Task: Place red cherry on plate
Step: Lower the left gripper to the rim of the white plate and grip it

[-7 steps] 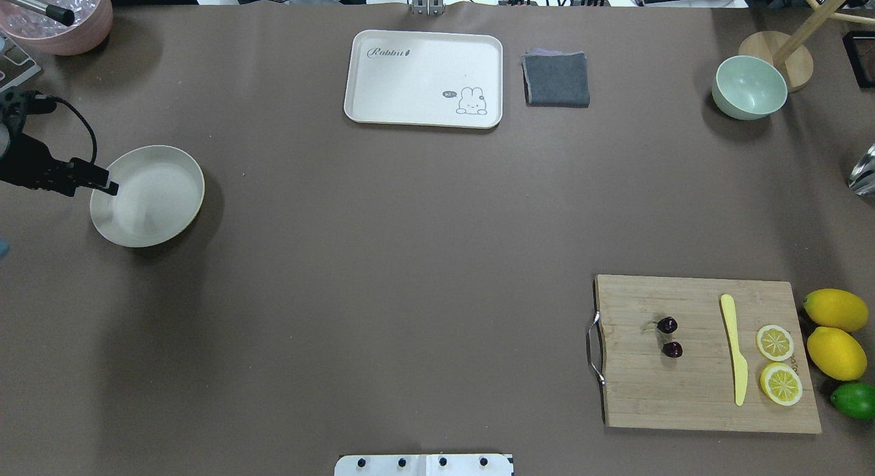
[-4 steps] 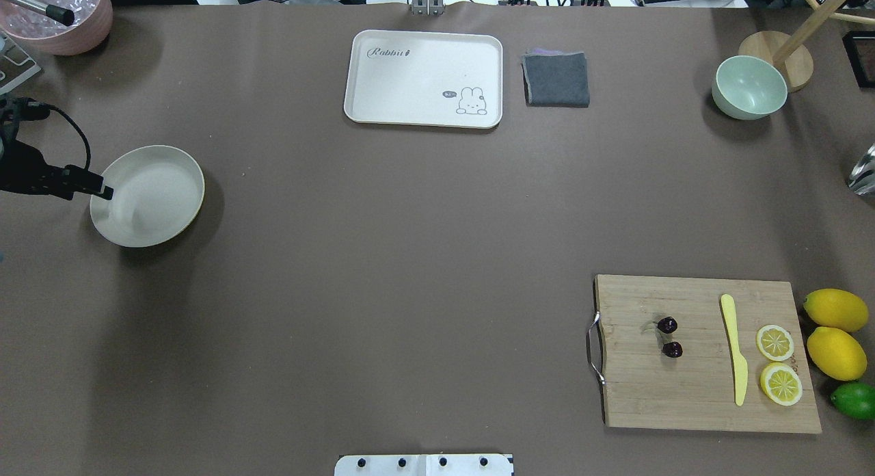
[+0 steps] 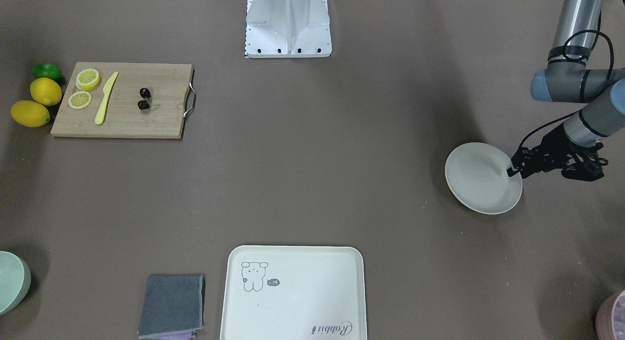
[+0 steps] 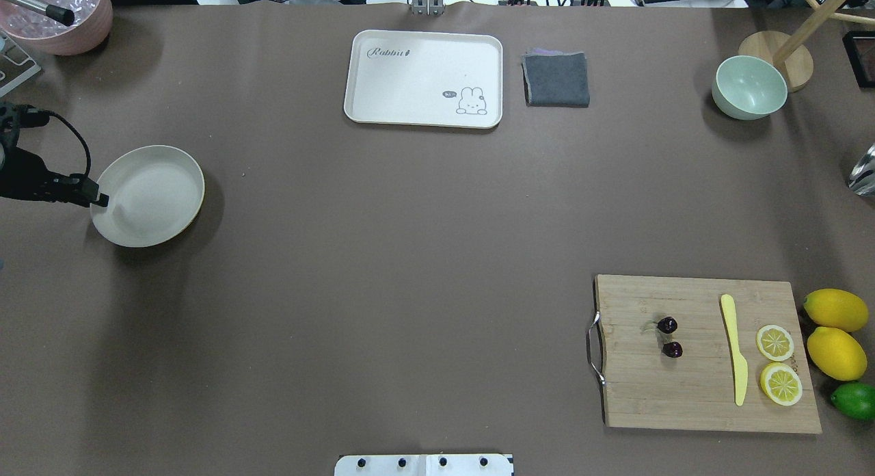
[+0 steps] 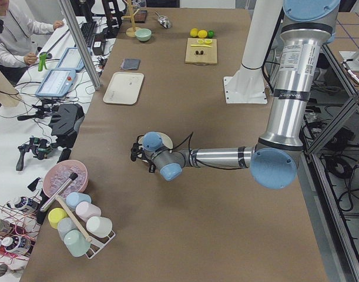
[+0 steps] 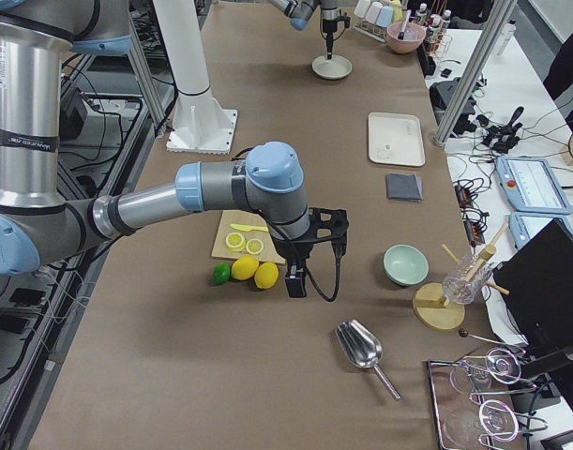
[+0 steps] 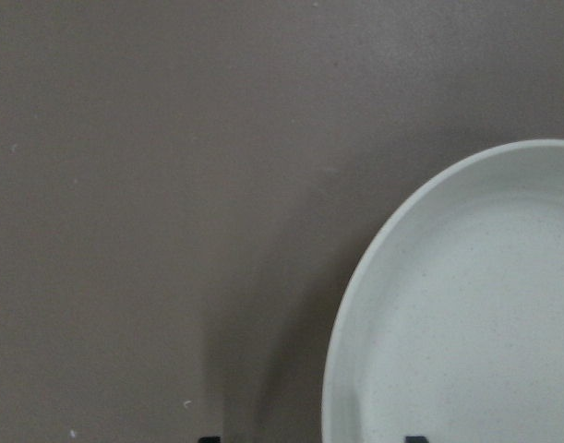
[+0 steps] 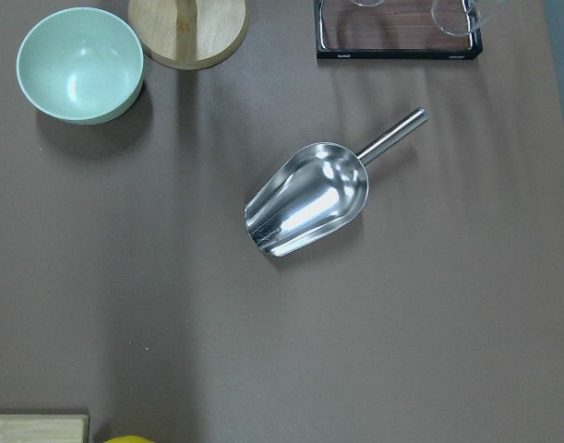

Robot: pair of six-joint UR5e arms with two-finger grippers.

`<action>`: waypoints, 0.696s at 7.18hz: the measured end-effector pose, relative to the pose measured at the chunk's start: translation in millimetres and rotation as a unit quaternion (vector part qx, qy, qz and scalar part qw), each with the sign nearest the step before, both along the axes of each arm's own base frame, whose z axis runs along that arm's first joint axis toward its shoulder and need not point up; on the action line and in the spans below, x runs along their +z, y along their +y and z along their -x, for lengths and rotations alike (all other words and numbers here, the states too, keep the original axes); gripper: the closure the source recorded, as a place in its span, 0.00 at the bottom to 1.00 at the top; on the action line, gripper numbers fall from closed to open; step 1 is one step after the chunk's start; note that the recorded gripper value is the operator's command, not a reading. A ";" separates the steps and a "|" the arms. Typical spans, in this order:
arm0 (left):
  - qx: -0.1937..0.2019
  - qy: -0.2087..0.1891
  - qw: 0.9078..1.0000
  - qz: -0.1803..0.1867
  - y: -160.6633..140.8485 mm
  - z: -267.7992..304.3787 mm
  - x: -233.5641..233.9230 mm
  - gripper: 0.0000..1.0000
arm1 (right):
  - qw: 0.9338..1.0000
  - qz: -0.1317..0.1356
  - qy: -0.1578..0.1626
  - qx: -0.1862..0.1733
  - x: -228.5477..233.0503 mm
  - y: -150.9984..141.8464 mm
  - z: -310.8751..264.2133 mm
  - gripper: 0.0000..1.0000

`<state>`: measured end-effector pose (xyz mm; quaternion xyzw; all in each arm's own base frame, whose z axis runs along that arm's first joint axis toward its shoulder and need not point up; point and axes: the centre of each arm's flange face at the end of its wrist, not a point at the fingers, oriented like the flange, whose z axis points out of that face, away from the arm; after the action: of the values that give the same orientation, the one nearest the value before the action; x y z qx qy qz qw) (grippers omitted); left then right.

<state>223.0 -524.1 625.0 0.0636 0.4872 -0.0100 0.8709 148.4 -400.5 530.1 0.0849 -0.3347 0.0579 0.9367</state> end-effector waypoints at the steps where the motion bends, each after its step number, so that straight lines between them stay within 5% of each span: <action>1: -0.005 0.003 1.000 0.007 0.0 -0.9 -1.2 1.00 | 1.000 0.000 -0.001 0.000 0.4 0.0 0.0 0.00; 5: -0.003 0.033 0.999 0.016 -6.6 16.2 -18.0 1.00 | 1.000 0.001 -0.008 -0.004 0.6 -2.1 3.7 0.00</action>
<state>206.8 -530.7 607.1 0.0506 0.5152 -0.0222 0.8553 144.6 -402.6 530.7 0.0827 -0.3427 0.0553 0.9342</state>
